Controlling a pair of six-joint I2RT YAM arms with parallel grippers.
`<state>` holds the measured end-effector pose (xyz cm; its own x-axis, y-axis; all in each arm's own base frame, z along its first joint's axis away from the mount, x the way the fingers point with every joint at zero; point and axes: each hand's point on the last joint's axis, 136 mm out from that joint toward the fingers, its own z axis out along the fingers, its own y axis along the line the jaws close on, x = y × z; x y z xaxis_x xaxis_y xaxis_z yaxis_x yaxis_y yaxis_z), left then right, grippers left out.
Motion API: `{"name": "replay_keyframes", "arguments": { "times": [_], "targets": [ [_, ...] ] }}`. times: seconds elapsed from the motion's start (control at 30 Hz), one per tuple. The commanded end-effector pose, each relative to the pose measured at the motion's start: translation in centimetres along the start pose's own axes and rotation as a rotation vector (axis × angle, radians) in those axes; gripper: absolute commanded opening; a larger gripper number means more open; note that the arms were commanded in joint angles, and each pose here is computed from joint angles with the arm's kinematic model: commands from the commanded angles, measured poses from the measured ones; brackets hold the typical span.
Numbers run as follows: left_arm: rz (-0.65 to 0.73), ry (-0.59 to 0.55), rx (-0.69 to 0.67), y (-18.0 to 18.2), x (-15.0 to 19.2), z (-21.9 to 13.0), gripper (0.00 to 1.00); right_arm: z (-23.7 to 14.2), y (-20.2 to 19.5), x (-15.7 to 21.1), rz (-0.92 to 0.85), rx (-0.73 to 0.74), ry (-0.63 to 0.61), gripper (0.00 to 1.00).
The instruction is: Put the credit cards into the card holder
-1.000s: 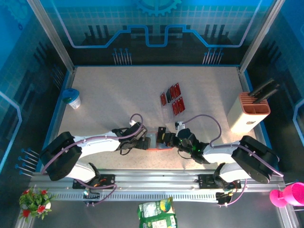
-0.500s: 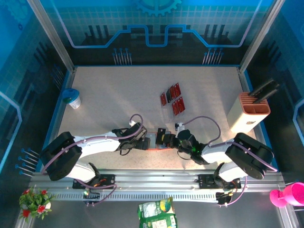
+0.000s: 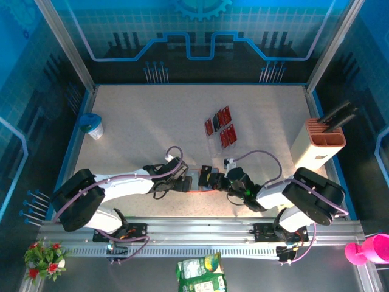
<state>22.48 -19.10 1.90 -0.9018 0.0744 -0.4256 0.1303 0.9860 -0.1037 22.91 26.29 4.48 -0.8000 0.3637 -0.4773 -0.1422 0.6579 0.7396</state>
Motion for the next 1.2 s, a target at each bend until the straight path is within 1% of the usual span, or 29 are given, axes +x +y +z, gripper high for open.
{"name": "replay_keyframes", "arguments": {
  "times": [0.0,0.4,0.87,1.17],
  "targets": [
    [-0.001,0.024,-0.034,0.8,1.2,0.5,0.99,0.1,-0.3,1.1,0.006,-0.005,0.029,0.00],
    [-0.005,0.025,-0.033,0.9,1.3,0.6,0.99,0.8,-0.6,2.3,0.034,-0.013,0.077,0.00],
    [-0.009,0.027,-0.035,1.2,1.7,0.6,0.99,2.1,-0.2,2.7,0.079,-0.065,0.087,0.00],
    [-0.016,0.020,-0.029,1.2,1.7,0.3,0.99,2.1,0.1,2.3,0.056,-0.047,0.088,0.00]
  ]
}}
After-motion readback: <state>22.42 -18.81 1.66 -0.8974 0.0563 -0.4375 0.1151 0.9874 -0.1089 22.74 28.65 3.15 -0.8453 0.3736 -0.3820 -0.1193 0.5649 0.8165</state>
